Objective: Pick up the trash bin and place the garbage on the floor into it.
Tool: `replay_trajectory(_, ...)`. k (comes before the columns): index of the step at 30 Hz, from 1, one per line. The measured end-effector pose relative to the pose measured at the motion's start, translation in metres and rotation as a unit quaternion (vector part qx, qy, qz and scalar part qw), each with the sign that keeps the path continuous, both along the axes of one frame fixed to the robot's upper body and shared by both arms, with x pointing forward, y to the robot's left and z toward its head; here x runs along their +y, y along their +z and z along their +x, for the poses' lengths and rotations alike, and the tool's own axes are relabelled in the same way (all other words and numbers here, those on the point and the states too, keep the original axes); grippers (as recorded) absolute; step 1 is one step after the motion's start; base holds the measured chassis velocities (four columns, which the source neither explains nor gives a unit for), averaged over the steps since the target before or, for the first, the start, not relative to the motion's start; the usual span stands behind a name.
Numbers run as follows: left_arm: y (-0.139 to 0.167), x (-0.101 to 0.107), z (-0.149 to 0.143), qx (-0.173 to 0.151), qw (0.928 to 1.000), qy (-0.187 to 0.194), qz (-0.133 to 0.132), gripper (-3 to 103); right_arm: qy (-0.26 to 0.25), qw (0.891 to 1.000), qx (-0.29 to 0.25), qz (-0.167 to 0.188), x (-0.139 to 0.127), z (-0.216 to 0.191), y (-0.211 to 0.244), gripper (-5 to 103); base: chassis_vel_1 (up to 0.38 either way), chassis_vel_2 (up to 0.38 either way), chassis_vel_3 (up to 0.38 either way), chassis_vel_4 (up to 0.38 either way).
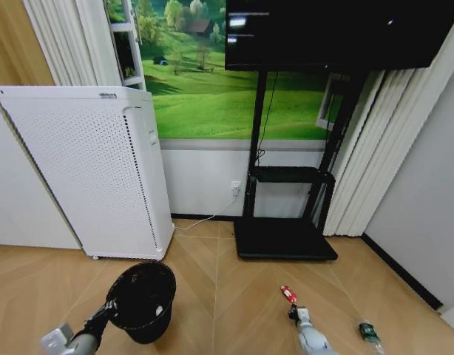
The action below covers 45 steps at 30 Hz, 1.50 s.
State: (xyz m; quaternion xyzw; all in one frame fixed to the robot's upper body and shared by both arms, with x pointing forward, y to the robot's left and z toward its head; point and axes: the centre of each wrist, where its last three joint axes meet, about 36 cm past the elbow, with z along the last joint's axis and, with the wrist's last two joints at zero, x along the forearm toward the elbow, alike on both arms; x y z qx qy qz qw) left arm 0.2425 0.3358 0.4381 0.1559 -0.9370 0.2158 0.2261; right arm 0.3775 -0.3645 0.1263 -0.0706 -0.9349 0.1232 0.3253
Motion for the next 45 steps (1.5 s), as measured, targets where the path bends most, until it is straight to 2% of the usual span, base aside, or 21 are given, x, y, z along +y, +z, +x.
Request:
replay_trajectory(2,-0.001,0.0,0.0,0.0,1.0,0.0,0.0,7,0.009,1.0,-0.013,-0.001,0.0,0.002,0.006,24,0.0,0.0,0.0,0.0)
replay_trajectory(3,-0.001,0.0,0.0,0.0,1.0,0.0,0.0,7,0.009,1.0,-0.013,-0.001,0.0,0.002,0.006,24,0.0,0.0,0.0,0.0)
replay_trajectory(5,-0.001,0.0,0.0,0.0,1.0,0.0,0.0,7,0.018,1.0,-0.021,-0.006,0.001,0.006,0.01,35,0.0,0.0,0.0,0.0)
replay_trajectory(6,0.0,0.0,0.0,0.0,1.0,0.0,0.0,7,0.023,0.999,-0.023,-0.009,0.002,0.008,0.012,35,0.0,0.0,0.0,0.0)
replay_trajectory(7,0.0,0.0,0.0,0.0,1.0,0.0,0.0,7,0.024,0.999,-0.023,-0.01,0.002,0.008,0.012,41,0.0,0.0,0.0,0.0)
replay_trajectory(11,0.0,0.0,0.0,0.0,1.0,0.0,0.0,7,0.025,0.999,-0.024,-0.011,0.002,0.009,0.012,41,0.0,0.0,0.0,0.0)
replay_trajectory(12,0.0,0.0,0.001,-0.001,1.0,0.0,0.0,7,0.032,0.999,-0.026,-0.017,0.004,0.013,0.013,57,0.0,0.0,0.0,0.0)
replay_trajectory(14,0.0,0.0,-0.001,-0.001,1.0,0.002,0.001,7,0.044,0.998,-0.023,-0.025,0.008,0.022,0.013,68,0.0,0.0,0.0,0.0)
replay_trajectory(16,0.0,0.001,-0.001,-0.001,1.0,0.003,0.001,7,0.045,0.998,-0.022,-0.027,0.009,0.024,0.014,68,0.0,0.0,0.0,0.0)
replay_trajectory(17,0.001,0.001,-0.002,-0.002,1.0,0.006,0.001,7,0.048,0.998,-0.019,-0.031,0.01,0.027,0.015,79,0.0,0.0,0.0,0.0)
replay_trajectory(20,0.001,0.002,-0.002,-0.002,1.0,0.008,0.0,7,0.055,0.998,-0.014,-0.039,0.011,0.031,0.015,84,0.0,0.0,0.0,0.0)
replay_trajectory(22,0.001,0.001,-0.002,-0.003,0.9999,0.01,-0.001,7,0.061,0.997,-0.005,-0.046,0.012,0.035,0.013,95,0.0,0.0,0.0,0.0)
replay_trajectory(26,-0.001,-0.002,-0.001,-0.003,1.0,0.007,-0.005,7,0.056,0.997,0.012,-0.06,0.02,0.045,0.013,100,0.0,0.0,0.0,0.0)
replay_trajectory(37,-0.003,-0.006,0.002,-0.001,1.0,0.0,-0.008,7,0.05,0.996,0.034,-0.065,0.036,0.065,0.014,100,0.0,0.0,0.0,0.0)
replay_trajectory(45,-0.008,-0.009,0.001,0.005,0.9999,-0.003,-0.009,7,0.017,0.997,0.055,-0.057,0.048,0.081,0.011,100,0.0,0.0,0.0,0.0)
